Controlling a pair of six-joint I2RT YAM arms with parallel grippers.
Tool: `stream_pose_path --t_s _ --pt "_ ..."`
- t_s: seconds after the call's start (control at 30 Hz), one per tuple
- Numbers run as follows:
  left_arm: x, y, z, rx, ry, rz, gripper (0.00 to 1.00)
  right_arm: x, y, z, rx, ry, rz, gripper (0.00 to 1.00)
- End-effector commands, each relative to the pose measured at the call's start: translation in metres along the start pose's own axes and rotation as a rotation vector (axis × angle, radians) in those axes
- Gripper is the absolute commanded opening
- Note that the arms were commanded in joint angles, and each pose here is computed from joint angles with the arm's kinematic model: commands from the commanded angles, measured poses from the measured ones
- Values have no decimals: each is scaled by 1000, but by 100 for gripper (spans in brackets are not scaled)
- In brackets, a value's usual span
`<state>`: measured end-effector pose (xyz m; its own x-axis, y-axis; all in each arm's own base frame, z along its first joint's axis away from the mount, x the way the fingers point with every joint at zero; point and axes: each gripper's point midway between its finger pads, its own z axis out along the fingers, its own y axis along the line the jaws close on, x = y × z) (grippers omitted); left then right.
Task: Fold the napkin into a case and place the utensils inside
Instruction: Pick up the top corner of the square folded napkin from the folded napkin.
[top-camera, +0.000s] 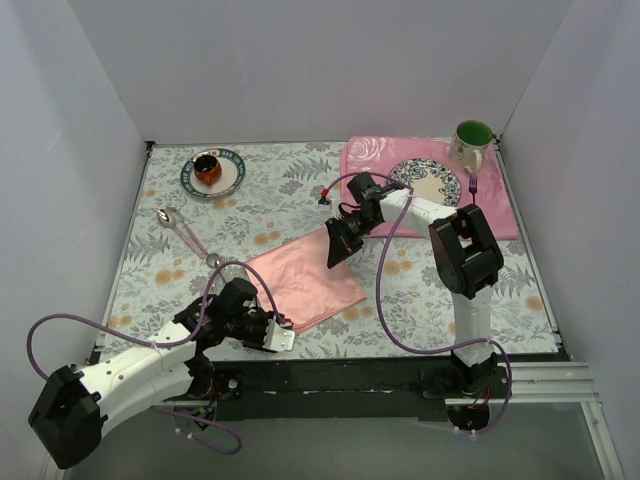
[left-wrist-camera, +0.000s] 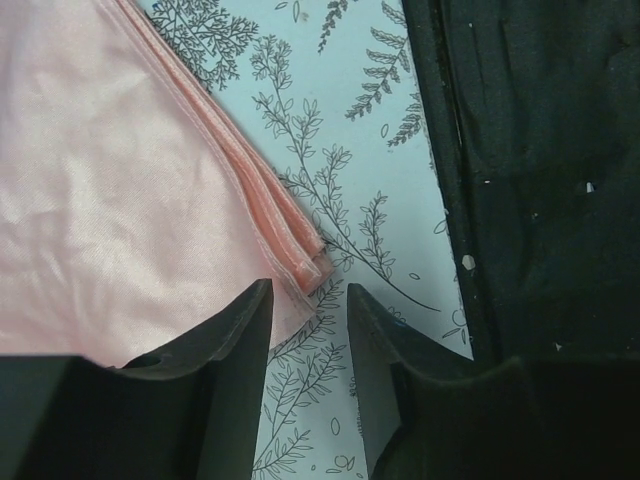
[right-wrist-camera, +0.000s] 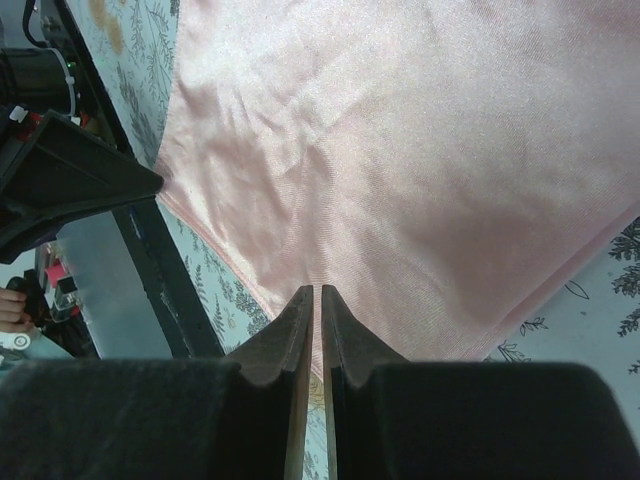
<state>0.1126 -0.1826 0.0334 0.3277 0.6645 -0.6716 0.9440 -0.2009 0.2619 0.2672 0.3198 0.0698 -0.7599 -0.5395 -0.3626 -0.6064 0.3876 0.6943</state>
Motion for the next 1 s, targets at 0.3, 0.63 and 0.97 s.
stream_pose_path --t_s 0.3,0.63,0.97 --pt "1 14 -5 -68 30 26 13 -3 9 -3 -59 -22 12 16" --pt "-35 53 -13 -134 -21 -40 0 -7 10 -6 -78 -42 32 17" --pt "-55 123 7 -220 -8 -104 0 -19 -1 -34 -57 -102 43 39"
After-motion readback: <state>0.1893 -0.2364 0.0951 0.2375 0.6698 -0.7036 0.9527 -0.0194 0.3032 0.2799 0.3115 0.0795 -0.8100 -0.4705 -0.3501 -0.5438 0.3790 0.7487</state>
